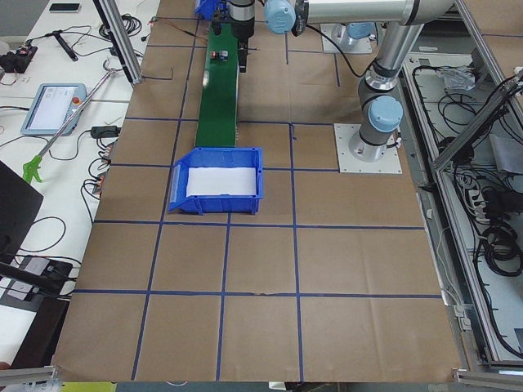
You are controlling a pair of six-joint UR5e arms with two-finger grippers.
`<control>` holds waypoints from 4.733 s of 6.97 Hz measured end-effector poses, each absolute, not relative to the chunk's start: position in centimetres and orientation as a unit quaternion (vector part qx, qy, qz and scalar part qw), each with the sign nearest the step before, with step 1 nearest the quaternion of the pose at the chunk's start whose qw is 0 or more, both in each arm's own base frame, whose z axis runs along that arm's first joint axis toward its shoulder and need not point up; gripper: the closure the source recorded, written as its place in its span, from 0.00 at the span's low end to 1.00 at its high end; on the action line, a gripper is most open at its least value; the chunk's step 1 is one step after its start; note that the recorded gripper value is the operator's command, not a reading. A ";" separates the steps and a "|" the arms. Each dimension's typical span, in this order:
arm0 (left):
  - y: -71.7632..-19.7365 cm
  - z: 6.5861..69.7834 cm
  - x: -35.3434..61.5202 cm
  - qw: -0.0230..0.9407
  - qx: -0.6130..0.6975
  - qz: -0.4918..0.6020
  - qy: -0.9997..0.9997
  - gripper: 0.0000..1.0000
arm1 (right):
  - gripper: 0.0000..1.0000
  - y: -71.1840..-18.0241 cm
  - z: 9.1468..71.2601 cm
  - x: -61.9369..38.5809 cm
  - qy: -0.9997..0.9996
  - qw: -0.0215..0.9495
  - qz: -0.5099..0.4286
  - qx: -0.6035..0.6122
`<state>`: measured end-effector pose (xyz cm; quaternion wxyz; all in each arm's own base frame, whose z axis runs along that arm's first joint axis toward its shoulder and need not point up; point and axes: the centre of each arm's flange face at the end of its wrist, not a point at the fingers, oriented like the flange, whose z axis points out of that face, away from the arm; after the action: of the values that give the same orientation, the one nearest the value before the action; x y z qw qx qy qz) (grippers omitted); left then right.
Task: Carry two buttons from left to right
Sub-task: 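Move the right gripper to the red button on the belt and grasp it, then lift the red button and carry it toward the far bin, then lower the red button into the bin beside the yellow button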
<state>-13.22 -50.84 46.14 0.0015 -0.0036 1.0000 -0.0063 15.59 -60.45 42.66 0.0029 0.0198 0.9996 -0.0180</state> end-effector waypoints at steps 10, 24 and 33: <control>-50.8 45.9 -13.2 0.002 -0.002 -0.004 1.000 0.00 | 0.04 -62.2 29.7 17.3 0.996 0.020 -0.051 0.064; -50.8 45.9 -13.2 0.002 -0.002 -0.004 1.000 0.00 | 0.97 -60.6 37.3 3.9 0.999 -0.027 0.011 0.025; -51.3 46.3 -11.3 0.002 -0.009 -0.008 1.000 0.00 | 0.97 -68.8 27.9 -19.8 0.999 -0.028 -0.002 -0.039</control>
<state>-11.31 -51.32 46.29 0.0023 -0.0086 0.9999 -0.0079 -19.82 -68.83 27.92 -0.0280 -0.0388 0.9989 -0.0018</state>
